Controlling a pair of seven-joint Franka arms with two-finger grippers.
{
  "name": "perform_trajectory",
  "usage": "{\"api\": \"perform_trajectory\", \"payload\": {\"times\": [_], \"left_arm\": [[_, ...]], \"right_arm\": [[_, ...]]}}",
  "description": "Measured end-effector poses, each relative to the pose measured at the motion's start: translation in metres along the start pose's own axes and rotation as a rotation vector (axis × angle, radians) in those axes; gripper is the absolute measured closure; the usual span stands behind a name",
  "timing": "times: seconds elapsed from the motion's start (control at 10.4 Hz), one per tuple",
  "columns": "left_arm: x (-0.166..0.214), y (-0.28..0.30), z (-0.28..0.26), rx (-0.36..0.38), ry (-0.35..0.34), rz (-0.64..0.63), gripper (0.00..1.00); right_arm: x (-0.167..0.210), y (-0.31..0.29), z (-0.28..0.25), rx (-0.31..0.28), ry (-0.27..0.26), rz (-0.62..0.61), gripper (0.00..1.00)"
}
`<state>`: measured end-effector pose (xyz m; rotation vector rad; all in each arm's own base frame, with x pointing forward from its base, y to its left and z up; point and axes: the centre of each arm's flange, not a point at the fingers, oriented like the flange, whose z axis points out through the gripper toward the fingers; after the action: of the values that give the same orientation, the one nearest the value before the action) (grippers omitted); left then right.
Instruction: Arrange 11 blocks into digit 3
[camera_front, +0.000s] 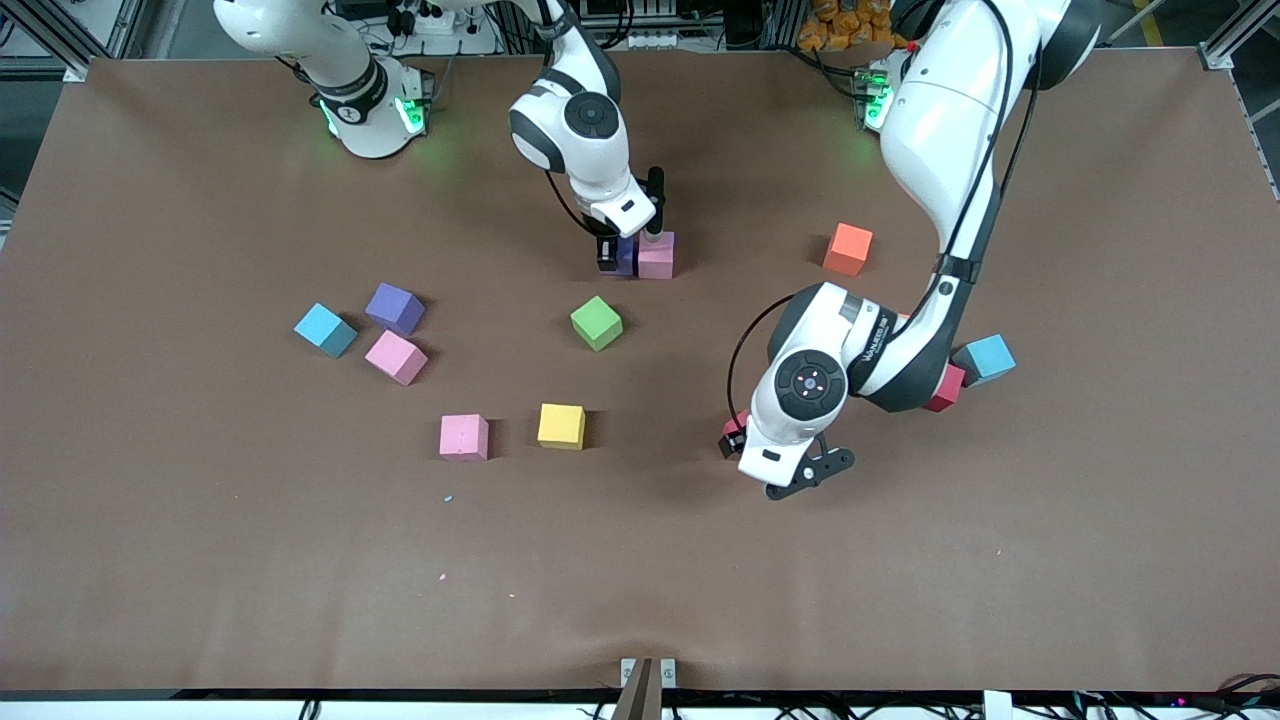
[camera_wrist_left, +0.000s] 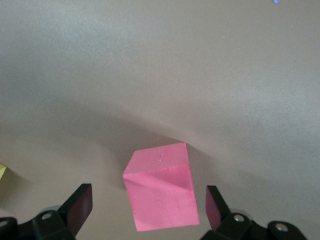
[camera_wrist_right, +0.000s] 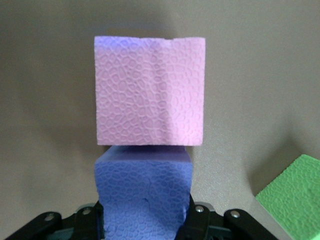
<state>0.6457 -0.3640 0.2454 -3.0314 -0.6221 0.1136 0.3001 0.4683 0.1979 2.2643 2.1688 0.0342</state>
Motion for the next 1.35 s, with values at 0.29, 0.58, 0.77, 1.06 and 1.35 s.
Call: {"api": "perform_trajectory", "payload": {"times": [0.29,0.58,0.77,1.06,1.35], "left_arm": [[-0.001,0.0,0.007,0.008,-0.006,-0.007,0.0],[-0.001,0.0,0.023,0.022,-0.018,-0.01,0.0],[-0.001,0.0,0.027,0.022,-0.018,-0.01,0.0],[0.0,0.002,0.031,0.013,-0.013,-0.01,0.0],[0.0,0.003,0.031,0.004,-0.007,-0.009,0.09]], "right_arm": [[0.005,0.0,0.0,-0.003,0.006,0.001,0.47],[0.008,-0.001,0.001,-0.004,0.008,0.004,0.47],[0.009,0.0,0.001,-0.004,0.009,0.004,0.47],[0.008,-0.001,0.003,0.001,0.0,0.007,0.1],[0.013,0.002,-0.02,0.035,-0.027,0.01,0.0]]}}
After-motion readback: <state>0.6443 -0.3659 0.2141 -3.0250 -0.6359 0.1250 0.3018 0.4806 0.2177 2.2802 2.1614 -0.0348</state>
